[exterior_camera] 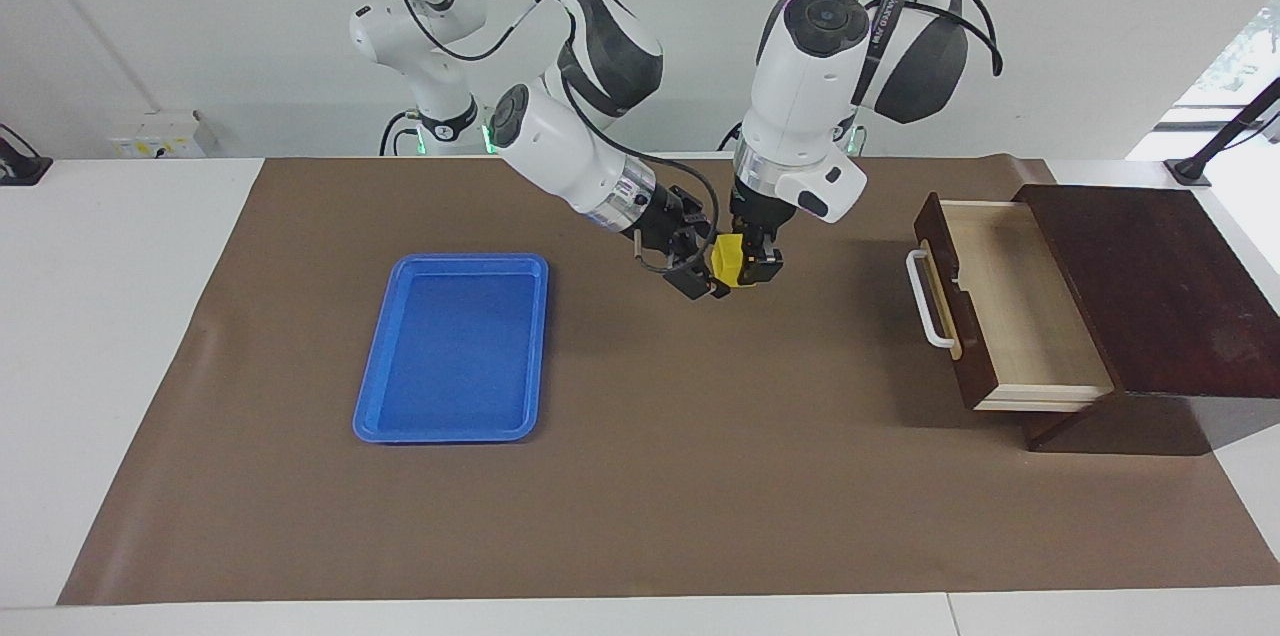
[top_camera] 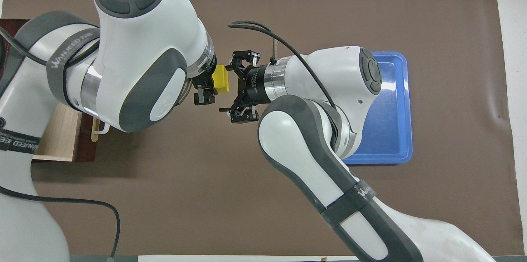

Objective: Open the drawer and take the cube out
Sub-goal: 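Close the right gripper on the yellow cube held by the left gripper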

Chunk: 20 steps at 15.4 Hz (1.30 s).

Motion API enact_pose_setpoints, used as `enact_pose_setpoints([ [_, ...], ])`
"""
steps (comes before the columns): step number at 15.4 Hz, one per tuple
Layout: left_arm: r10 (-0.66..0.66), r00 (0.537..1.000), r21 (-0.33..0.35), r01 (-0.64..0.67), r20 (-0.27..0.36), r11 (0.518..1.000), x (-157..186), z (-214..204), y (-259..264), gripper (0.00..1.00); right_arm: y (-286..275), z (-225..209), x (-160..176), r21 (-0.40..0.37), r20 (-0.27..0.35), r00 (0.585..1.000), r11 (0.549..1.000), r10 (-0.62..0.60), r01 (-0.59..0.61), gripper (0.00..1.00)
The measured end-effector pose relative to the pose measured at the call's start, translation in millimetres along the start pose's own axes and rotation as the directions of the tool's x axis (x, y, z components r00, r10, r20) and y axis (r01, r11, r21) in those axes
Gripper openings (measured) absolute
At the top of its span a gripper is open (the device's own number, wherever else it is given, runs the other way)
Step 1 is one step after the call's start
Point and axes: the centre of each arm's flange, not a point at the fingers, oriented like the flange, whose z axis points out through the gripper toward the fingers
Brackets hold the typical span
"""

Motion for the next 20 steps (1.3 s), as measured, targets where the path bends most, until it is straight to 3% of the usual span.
enact_pose_setpoints([
  [16,-0.001,1.000,0.000,0.001,-0.001,1.000,0.4,0.9,0.7,0.55,-1.5,-0.9,-8.7,0.007,-0.003,1.000,1.000,0.014,-0.014,0.97],
  [20,0.008,1.000,0.014,-0.008,-0.010,1.000,-0.5,3.0,-1.7,0.55,-7.7,-3.6,-8.9,0.023,-0.017,1.000,1.000,0.004,-0.003,0.58],
])
